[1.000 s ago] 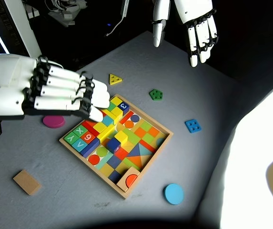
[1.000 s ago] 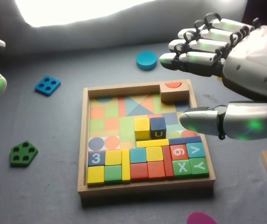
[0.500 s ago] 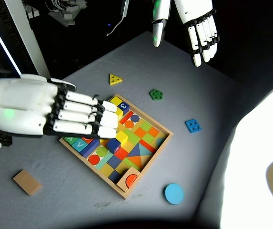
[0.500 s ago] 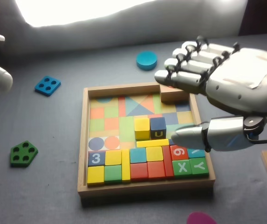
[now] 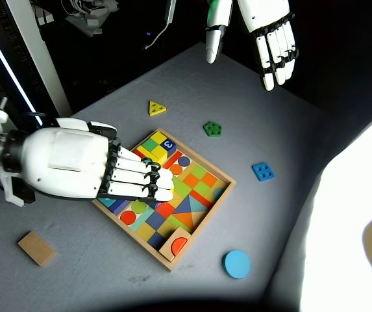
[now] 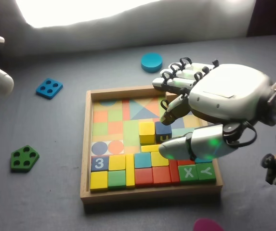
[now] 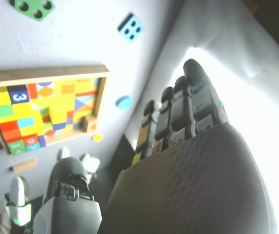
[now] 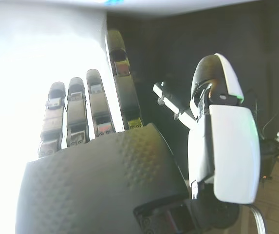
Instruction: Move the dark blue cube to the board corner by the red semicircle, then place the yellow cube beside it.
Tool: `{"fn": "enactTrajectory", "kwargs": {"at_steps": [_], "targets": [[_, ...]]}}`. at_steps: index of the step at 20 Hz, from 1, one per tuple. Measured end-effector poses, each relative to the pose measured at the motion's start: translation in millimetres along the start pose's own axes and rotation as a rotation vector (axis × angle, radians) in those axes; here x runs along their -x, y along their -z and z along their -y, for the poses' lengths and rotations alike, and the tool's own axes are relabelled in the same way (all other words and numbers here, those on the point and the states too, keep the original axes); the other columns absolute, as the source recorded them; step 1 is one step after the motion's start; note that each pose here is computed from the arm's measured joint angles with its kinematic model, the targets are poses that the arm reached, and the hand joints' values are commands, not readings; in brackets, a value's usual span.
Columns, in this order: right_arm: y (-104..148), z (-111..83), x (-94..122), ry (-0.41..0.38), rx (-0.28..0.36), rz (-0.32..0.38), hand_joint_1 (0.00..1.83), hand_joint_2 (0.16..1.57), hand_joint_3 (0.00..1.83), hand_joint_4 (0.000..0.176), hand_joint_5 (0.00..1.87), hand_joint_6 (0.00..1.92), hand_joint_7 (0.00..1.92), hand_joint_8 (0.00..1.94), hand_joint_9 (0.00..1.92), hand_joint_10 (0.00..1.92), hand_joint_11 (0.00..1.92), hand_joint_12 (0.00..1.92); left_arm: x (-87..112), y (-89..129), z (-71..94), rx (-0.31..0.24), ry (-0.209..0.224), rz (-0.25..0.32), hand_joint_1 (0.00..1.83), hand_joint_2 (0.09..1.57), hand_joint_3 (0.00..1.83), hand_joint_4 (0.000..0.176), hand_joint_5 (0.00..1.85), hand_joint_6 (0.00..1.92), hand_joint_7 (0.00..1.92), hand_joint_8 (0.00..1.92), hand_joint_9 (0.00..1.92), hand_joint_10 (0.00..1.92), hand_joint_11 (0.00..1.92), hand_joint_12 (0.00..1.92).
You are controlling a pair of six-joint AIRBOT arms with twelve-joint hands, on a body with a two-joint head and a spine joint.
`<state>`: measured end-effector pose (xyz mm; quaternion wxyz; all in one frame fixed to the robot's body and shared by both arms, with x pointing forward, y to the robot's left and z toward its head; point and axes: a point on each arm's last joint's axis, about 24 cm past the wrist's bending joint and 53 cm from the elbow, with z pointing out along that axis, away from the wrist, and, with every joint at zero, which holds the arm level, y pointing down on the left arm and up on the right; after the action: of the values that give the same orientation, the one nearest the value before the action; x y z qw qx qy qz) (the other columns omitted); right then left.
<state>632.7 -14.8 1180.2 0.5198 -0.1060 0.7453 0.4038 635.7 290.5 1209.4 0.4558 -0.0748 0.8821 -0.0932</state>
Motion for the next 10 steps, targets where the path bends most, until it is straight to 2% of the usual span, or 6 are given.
{"fn": "enactTrajectory", "kwargs": {"at_steps": [3,6,7,9,10], "targets": [[-11,3.9,0,0.012,-0.002,0.006,0.00,1.10,0.00,0.042,0.78,0.07,0.07,0.01,0.00,0.00,0.00,0.00,-0.1,0,0.2,-0.001,0.001,-0.001,0.00,1.09,0.00,0.059,0.00,0.00,0.00,0.00,0.00,0.00,0.00,0.41],[-18,6.4,-4,0.023,-0.004,0.001,0.00,1.10,0.00,0.034,0.79,0.07,0.09,0.02,0.00,0.00,0.00,0.00,0.0,0,0.0,0.000,0.000,0.000,0.00,1.09,0.00,0.063,0.00,0.00,0.00,0.00,0.00,0.00,0.00,0.31],[-20,8.9,-6,0.024,-0.008,0.000,0.00,1.10,0.00,0.039,0.79,0.07,0.08,0.01,0.00,0.00,0.00,0.00,0.0,0,0.0,0.000,0.000,0.000,0.00,1.09,0.00,0.063,0.00,0.00,0.00,0.00,0.00,0.00,0.00,0.30],[-23,13.1,-9,0.034,-0.015,-0.006,0.00,1.10,0.00,0.034,0.78,0.06,0.08,0.01,0.00,0.00,0.00,0.00,-0.1,0,-0.3,0.001,0.000,0.000,0.00,1.09,0.00,0.062,0.00,0.00,0.00,0.00,0.00,0.00,0.00,0.39],[-23,14.6,-10,0.040,-0.017,-0.007,0.00,1.10,0.00,0.029,0.78,0.06,0.10,0.01,0.00,0.00,0.00,0.00,-0.2,0,0.0,0.000,0.000,-0.001,0.00,1.09,0.00,0.062,0.00,0.00,0.00,0.00,0.00,0.00,0.00,0.34]]}}
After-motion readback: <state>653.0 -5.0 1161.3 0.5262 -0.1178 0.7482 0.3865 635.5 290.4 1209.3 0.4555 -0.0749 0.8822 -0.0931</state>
